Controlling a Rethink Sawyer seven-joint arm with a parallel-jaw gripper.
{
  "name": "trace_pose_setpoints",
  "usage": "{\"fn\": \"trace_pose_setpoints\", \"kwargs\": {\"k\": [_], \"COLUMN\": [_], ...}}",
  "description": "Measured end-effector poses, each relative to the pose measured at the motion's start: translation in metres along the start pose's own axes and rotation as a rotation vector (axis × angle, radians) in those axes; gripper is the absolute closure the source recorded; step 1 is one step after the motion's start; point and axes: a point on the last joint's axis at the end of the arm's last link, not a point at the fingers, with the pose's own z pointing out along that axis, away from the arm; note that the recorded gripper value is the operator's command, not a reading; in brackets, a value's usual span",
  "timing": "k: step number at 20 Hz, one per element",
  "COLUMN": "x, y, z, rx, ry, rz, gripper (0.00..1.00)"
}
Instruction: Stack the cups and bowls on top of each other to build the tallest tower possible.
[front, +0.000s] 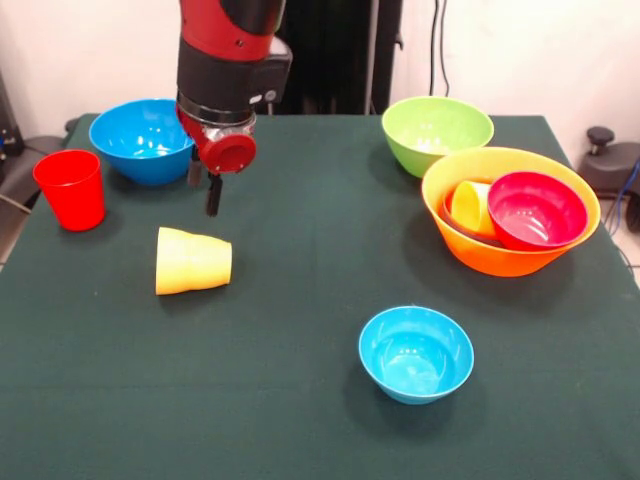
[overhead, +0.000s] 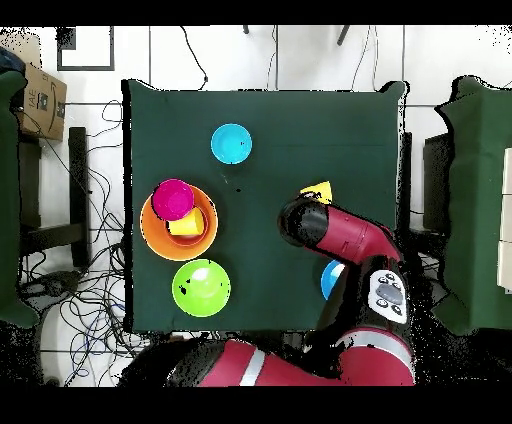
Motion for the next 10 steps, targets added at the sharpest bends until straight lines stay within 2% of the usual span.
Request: {"fn": "trace_pose_setpoints", "kwargs": {"k": [4, 10], "x": [0.006, 0.016], "y": [-0.003, -0.006], "z": [0.012, 0.022], "rx": [0.023, 0.055], "ry": [0.016, 0.02], "rz": [0.045, 0.068], "gripper": [0.0, 0.0]}}
